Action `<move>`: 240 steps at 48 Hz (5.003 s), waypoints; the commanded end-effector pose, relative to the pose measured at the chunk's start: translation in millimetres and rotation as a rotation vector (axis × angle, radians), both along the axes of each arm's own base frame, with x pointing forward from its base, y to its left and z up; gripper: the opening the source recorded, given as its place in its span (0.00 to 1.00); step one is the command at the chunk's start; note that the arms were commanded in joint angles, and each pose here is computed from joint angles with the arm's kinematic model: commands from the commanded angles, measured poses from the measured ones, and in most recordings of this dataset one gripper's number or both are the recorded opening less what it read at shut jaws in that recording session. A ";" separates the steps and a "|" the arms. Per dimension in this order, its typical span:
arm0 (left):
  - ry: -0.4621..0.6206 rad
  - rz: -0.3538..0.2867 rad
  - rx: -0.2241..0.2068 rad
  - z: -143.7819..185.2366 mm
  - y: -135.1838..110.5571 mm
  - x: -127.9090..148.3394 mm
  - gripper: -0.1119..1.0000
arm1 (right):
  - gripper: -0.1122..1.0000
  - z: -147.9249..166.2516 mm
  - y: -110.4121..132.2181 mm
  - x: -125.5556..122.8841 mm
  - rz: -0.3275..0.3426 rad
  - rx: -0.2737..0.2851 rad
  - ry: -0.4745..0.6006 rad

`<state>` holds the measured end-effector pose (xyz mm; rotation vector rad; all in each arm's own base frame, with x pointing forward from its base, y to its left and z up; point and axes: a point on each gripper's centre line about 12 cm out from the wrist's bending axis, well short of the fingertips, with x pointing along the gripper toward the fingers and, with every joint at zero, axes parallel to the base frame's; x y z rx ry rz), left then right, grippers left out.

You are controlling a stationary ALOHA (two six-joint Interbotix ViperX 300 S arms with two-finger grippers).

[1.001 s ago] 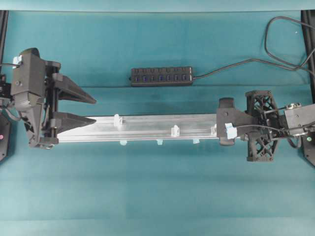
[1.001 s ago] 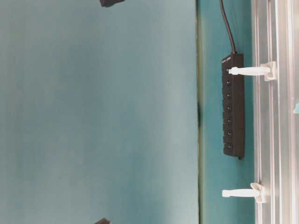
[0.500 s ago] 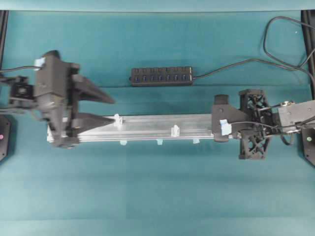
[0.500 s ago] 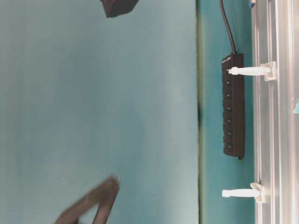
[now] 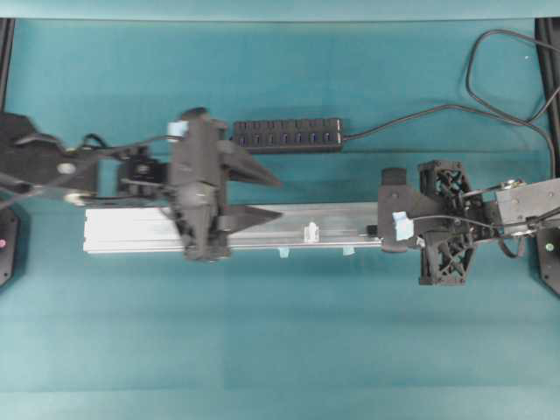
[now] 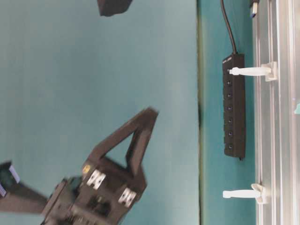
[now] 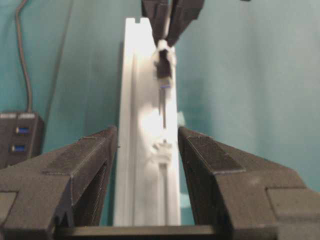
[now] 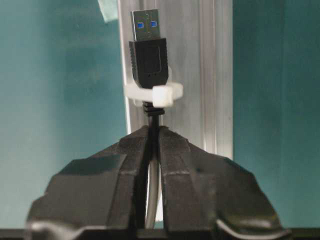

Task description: Pass the USB cable through three rings with both arms.

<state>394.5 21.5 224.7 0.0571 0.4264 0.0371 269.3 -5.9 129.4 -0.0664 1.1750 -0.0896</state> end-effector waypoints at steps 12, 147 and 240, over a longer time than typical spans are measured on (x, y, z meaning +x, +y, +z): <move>0.017 -0.003 0.007 -16.6 2.7 38.0 0.60 | 0.02 6.0 -3.5 -5.1 -0.095 0.063 -0.118; 0.093 0.025 -0.093 -77.5 -3.9 133.0 0.83 | 0.02 8.1 -2.6 -4.7 -0.064 0.093 -0.262; 0.159 -0.030 0.010 -52.6 -5.5 122.3 0.30 | 0.65 52.9 1.3 -9.3 -0.088 0.110 -0.354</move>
